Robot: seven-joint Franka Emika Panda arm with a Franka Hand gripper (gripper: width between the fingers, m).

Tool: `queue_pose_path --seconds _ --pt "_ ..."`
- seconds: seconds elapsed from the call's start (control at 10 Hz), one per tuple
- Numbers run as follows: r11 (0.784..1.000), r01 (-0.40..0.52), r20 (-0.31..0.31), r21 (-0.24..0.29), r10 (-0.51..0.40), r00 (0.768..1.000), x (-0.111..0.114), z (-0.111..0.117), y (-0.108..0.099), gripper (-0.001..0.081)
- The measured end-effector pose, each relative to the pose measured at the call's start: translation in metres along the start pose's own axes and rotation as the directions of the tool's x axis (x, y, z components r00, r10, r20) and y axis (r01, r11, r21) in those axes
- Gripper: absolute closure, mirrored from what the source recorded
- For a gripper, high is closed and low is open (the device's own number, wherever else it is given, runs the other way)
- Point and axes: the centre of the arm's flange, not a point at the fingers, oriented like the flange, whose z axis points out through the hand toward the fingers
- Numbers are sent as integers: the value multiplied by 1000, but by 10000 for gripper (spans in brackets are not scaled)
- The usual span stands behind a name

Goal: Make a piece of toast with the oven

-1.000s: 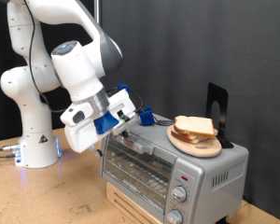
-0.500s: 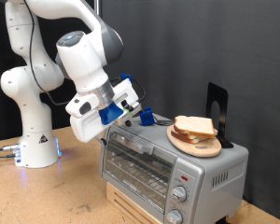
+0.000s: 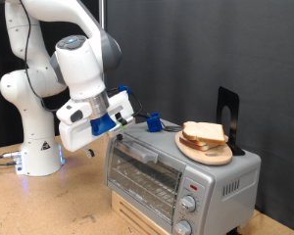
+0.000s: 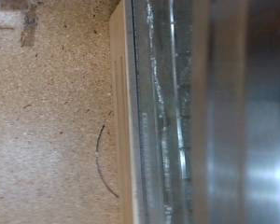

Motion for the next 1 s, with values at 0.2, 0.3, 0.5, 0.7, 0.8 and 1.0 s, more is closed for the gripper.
queue_pose_path --seconds 0.2,0.3,0.5,0.7,0.8,1.0 --pt "1000 -22 -27 -18 22 999 12 -3 12 -2" --pt "999 -27 -44 -38 25 999 19 -2 22 -2" --pt "996 -51 -77 -69 46 996 34 11 42 -2" --pt "993 -82 -112 -83 73 991 50 20 57 -2" --pt "991 -95 -129 -94 82 988 58 25 65 -2" --pt "988 -117 -153 -105 100 983 71 33 79 -2"
